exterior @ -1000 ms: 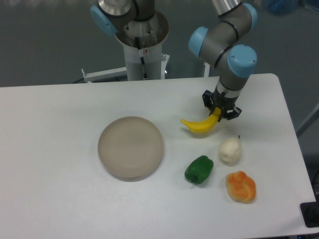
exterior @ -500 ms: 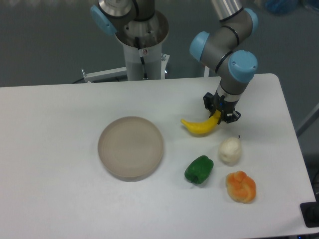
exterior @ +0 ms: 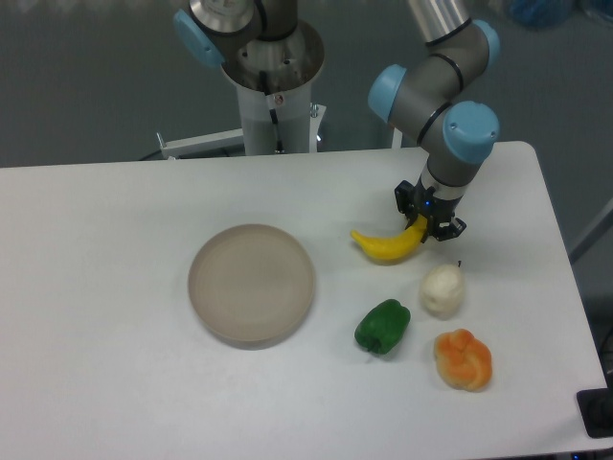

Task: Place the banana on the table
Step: 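Lower the banana onto the table above the white fruit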

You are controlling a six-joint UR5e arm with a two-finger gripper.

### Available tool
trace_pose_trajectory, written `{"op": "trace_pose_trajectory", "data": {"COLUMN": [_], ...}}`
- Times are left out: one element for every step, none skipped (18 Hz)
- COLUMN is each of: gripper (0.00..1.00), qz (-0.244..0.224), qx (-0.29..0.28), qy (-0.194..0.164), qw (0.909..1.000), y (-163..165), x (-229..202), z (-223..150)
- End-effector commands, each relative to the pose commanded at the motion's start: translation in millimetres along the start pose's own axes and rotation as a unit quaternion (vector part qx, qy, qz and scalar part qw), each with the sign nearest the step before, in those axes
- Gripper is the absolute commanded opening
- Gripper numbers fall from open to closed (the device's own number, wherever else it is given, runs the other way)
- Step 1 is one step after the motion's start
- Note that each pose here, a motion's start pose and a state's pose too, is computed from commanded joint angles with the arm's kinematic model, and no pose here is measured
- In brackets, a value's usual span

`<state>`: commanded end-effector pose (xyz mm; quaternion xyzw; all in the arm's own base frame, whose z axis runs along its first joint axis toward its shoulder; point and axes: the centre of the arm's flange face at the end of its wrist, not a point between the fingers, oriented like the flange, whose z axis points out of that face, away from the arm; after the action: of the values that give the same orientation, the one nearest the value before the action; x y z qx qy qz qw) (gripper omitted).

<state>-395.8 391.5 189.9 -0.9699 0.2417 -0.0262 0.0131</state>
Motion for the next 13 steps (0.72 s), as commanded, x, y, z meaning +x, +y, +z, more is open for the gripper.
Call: {"op": "trace_pose_trajectory", "data": {"gripper": [0.25,0.25,0.25,0.25,0.25,0.25,0.25,0.25,0.25,0.25,0.25,0.25,0.26], "qz": [0.000,0.000,0.000,0.000,-0.001,-0.001,-0.001,-0.001,-0.001,-0.002,-0.002,-0.001,-0.002], "qx": [0.000,0.000,0.000,0.000,0.000,0.000,0.000,0.000,0.000,-0.001,-0.003,-0.005,-0.007], "qy": [0.001,0.001,0.000,0.000,-0.002,-0.003,-0.002,-0.001,0.001,0.002,0.002,0.001,0.000], "qw": [1.0000,1.0000,1.0000,1.0000,1.0000,1.0000,1.0000,1.0000,1.0000,1.0000,1.0000,1.0000,1.0000], "y": [0.0,0.0,0.0,0.0,0.7,0.6,0.7,0.7,0.8,1.0,1.4,1.7,2.1], "x": [-0.1,-0.1,-0.6,-0.6,-1.9,-3.4,-3.2,-3.9,-3.4,-4.2,-4.2,-4.7,-5.3], "z": [0.8,0.8,0.2,0.2,-1.0,-2.7,-0.6,0.4,1.8,3.7,3.7,3.1,2.5]}}
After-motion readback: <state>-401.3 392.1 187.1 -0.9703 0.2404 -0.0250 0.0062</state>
